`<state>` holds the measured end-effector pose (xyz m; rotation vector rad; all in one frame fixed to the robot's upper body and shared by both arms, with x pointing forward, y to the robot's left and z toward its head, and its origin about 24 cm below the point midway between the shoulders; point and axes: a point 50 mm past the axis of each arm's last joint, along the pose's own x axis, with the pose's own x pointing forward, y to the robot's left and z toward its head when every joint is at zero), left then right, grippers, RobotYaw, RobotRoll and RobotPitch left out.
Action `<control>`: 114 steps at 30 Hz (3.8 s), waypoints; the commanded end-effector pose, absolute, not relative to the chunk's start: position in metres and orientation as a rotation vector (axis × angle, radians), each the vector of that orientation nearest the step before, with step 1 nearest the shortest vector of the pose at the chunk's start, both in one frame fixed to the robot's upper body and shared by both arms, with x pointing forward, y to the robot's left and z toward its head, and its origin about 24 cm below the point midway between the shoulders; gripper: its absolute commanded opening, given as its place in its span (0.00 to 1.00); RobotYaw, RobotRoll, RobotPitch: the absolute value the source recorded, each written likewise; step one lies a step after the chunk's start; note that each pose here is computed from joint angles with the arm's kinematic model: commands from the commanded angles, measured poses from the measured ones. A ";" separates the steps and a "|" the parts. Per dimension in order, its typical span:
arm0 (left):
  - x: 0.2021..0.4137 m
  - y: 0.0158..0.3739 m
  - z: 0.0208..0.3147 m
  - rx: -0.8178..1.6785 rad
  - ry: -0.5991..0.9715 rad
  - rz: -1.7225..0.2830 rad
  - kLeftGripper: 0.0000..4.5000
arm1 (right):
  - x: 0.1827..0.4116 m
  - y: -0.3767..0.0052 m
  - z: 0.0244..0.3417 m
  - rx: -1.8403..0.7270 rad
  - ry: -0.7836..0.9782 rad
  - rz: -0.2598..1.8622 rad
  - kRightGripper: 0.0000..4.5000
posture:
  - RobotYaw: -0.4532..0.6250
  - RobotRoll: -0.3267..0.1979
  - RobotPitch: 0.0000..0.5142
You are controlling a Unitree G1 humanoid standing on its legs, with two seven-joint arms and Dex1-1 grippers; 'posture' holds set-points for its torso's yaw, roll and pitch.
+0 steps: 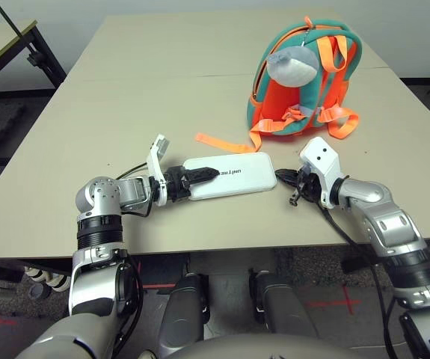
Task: Put the pencil case into the backpack and zip it.
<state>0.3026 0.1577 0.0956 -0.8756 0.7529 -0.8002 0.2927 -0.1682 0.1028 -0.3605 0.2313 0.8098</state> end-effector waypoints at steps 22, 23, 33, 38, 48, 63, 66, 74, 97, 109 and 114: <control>0.327 0.212 0.174 -0.622 0.485 -0.675 0.28 | 0.320 -0.219 0.116 -0.244 0.275 0.459 1.00 | 0.32 0.62 0.24; 0.327 0.216 0.175 -0.611 0.473 -0.651 0.28 | 0.322 -0.220 0.120 -0.210 0.260 0.440 1.00 | 0.32 0.62 0.25; 0.347 0.254 0.182 -0.610 0.276 -0.353 0.28 | 0.338 -0.231 0.152 0.060 0.100 0.276 1.00 | 0.33 0.62 0.26; 0.348 0.250 0.179 -0.611 0.269 -0.346 0.28 | 0.341 -0.232 0.159 0.075 0.075 0.261 1.00 | 0.33 0.62 0.26; 0.348 0.244 0.177 -0.605 0.278 -0.356 0.28 | 0.341 -0.220 0.162 0.094 0.087 0.363 1.00 | 0.33 0.62 0.26; 0.348 0.237 0.171 -0.589 0.303 -0.369 0.28 | 0.343 -0.210 0.167 0.105 0.056 0.426 1.00 | 0.33 0.62 0.26; 0.348 0.236 0.171 -0.587 0.305 -0.372 0.28 | 0.348 -0.207 0.169 0.108 0.039 0.413 1.00 | 0.33 0.62 0.26; 0.349 0.232 0.171 -0.583 0.306 -0.380 0.28 | 0.367 -0.191 0.170 0.123 0.009 0.401 1.00 | 0.34 0.62 0.25; 0.352 0.225 0.170 -0.575 0.291 -0.387 0.28 | 0.366 -0.189 0.169 0.069 -0.027 0.441 0.14 | 0.33 0.62 0.24; 0.356 0.220 0.165 -0.576 0.297 -0.397 0.28 | 0.302 -0.184 0.190 0.067 -0.010 0.601 0.14 | 0.31 0.62 0.25; 0.358 0.219 0.163 -0.576 0.299 -0.403 0.28 | 0.280 -0.177 0.197 0.091 0.000 0.652 0.14 | 0.31 0.62 0.26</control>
